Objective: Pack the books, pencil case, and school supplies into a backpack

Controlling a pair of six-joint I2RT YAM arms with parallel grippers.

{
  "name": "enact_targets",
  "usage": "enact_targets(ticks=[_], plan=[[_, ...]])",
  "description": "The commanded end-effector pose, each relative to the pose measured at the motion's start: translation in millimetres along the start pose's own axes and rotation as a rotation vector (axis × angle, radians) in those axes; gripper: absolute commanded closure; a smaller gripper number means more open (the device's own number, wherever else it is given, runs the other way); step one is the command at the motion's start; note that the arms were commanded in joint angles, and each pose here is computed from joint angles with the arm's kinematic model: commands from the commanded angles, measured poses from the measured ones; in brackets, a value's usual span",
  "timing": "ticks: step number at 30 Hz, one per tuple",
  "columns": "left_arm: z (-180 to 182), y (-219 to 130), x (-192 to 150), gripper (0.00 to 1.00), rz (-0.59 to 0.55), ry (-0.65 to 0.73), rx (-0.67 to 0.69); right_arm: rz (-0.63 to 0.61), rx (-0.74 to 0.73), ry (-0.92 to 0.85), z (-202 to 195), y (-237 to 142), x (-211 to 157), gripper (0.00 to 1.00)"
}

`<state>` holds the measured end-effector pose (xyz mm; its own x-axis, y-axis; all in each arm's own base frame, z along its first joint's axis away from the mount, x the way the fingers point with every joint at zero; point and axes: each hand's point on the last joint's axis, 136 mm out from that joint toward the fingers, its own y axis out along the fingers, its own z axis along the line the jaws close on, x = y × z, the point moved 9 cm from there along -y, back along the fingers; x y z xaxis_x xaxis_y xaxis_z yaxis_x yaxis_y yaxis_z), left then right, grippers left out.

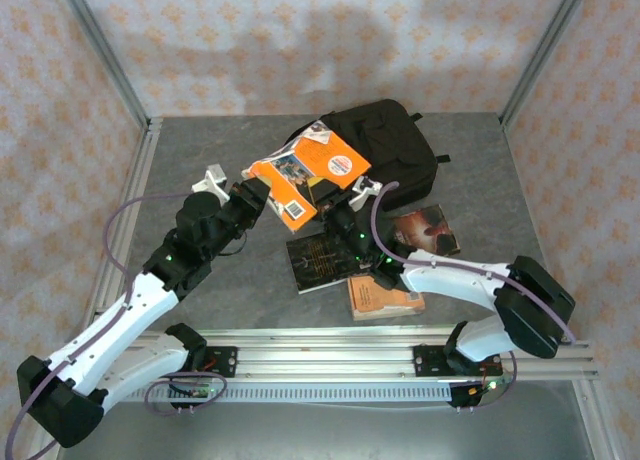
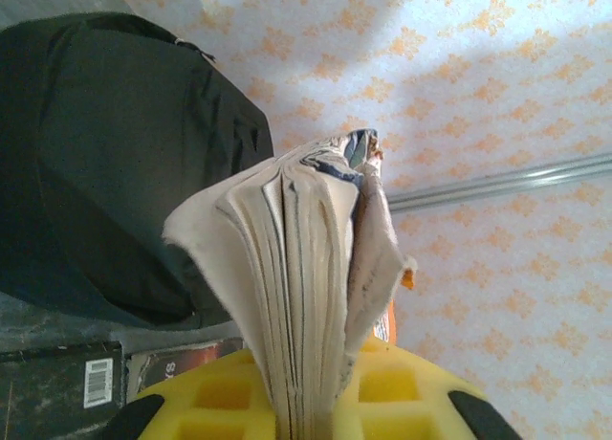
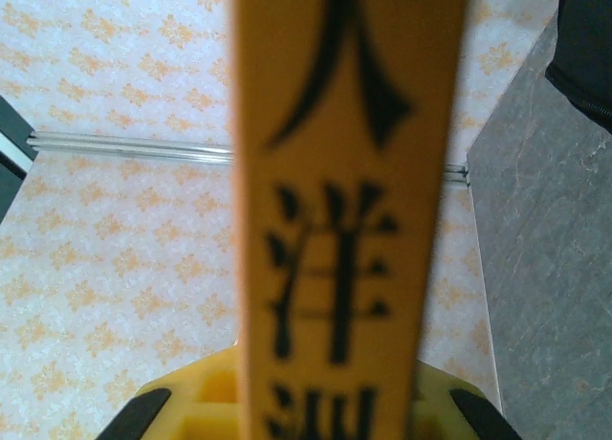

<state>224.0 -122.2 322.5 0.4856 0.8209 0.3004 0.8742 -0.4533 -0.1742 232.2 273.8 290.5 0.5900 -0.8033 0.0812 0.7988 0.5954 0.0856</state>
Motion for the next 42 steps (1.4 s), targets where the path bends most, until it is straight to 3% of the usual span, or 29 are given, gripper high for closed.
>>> enact_targets(ticks=[1,11,33,38,42], plan=[[-27,-11,4,0.8,0.038,0.019,-0.133,0.009,-0.003,-0.06,1,-5,2,1.0],[-23,0,10,0.73,0.04,-0.034,-0.126,0.02,-0.002,-0.068,1,-8,0,1.0],[-3,6,17,0.73,-0.003,-0.008,-0.017,0.057,-0.011,0.011,12,-8,-5,1.0],[-4,10,16,0.65,0.016,-0.008,-0.023,0.066,-0.029,0.021,6,-7,-6,1.0],[-3,13,15,0.69,0.031,-0.02,-0.031,0.079,-0.051,0.018,2,-5,-8,1.0]])
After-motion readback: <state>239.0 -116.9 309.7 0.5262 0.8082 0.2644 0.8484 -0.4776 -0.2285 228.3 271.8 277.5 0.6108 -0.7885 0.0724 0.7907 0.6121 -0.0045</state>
